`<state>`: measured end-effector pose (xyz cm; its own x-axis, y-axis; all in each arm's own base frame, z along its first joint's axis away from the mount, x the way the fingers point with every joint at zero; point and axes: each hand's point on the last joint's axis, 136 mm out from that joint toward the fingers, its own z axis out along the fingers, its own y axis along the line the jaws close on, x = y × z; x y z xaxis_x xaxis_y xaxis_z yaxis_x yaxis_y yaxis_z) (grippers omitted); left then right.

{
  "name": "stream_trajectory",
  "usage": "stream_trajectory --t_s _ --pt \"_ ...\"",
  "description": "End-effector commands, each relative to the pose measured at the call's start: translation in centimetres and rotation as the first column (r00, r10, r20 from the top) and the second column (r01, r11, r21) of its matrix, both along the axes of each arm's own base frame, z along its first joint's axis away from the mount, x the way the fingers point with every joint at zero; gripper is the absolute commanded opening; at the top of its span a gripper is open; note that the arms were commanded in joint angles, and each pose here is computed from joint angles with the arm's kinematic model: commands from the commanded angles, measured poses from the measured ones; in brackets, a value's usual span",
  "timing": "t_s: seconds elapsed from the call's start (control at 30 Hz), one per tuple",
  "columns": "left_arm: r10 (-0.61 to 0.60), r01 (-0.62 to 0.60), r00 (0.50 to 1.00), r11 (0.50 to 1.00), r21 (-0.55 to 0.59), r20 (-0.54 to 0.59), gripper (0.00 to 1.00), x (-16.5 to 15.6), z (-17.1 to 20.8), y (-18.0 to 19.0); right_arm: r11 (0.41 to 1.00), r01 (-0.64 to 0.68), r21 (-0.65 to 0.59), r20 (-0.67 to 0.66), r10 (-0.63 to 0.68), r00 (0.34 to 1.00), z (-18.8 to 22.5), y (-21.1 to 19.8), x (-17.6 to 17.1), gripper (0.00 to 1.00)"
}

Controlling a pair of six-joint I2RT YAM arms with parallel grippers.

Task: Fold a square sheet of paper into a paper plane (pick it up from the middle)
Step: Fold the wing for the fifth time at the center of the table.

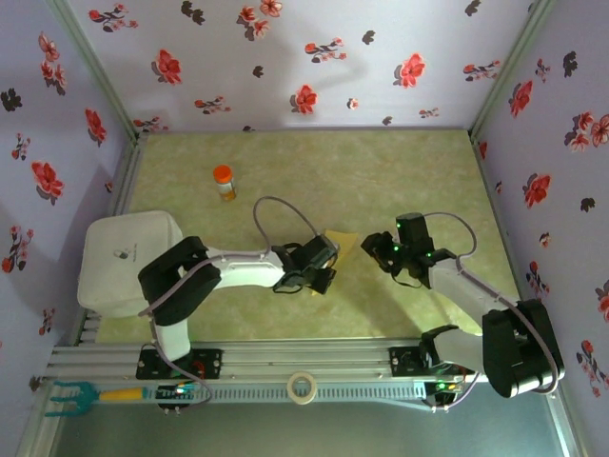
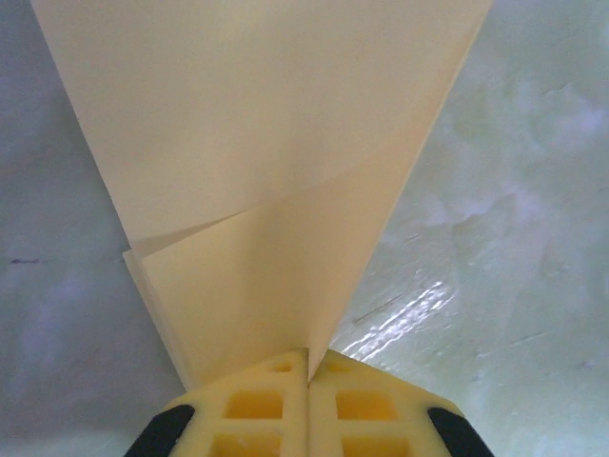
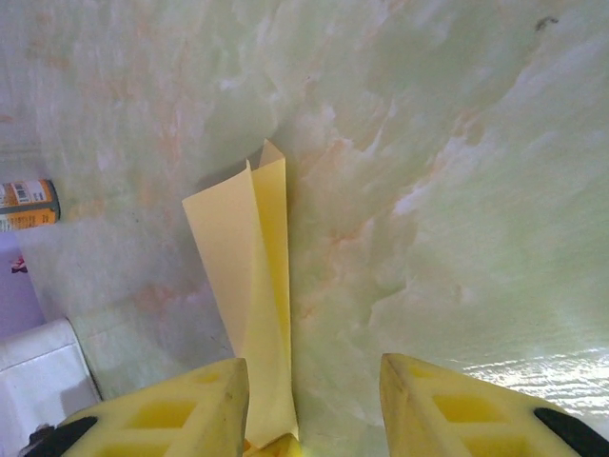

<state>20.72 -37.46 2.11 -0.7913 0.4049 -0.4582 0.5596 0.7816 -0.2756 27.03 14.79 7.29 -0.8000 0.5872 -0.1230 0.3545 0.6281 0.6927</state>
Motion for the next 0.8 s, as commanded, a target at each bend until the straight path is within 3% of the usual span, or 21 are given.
stream_trajectory --t_s 0.0,0.27,0.5,0.77 --pt "-0.049 0.03 0.992 0.986 -0.162 -0.119 0.02 -1.4 0.5 -1.6 0.999 -0.031 0.034 0.08 0.028 0.996 0.7 0.5 0.5 0.41" --pt "-0.071 0.009 0.978 0.953 -0.304 -0.194 0.02 -1.7 0.5 -2.2 0.993 -0.111 0.035 0.212 0.102 0.972 1.9 1.2 0.2 0.32" --pt "-0.059 -0.045 0.965 0.922 -0.383 -0.257 0.02 -1.0 0.4 -2.0 0.969 -0.206 0.137 0.216 0.174 0.961 2.5 3.7 0.1 0.21" --pt "-0.059 -0.097 0.941 0.897 -0.431 -0.334 0.0 -0.7 0.0 -2.0 0.943 -0.294 0.154 0.174 0.267 0.948 1.3 6.5 -0.2 0.15"
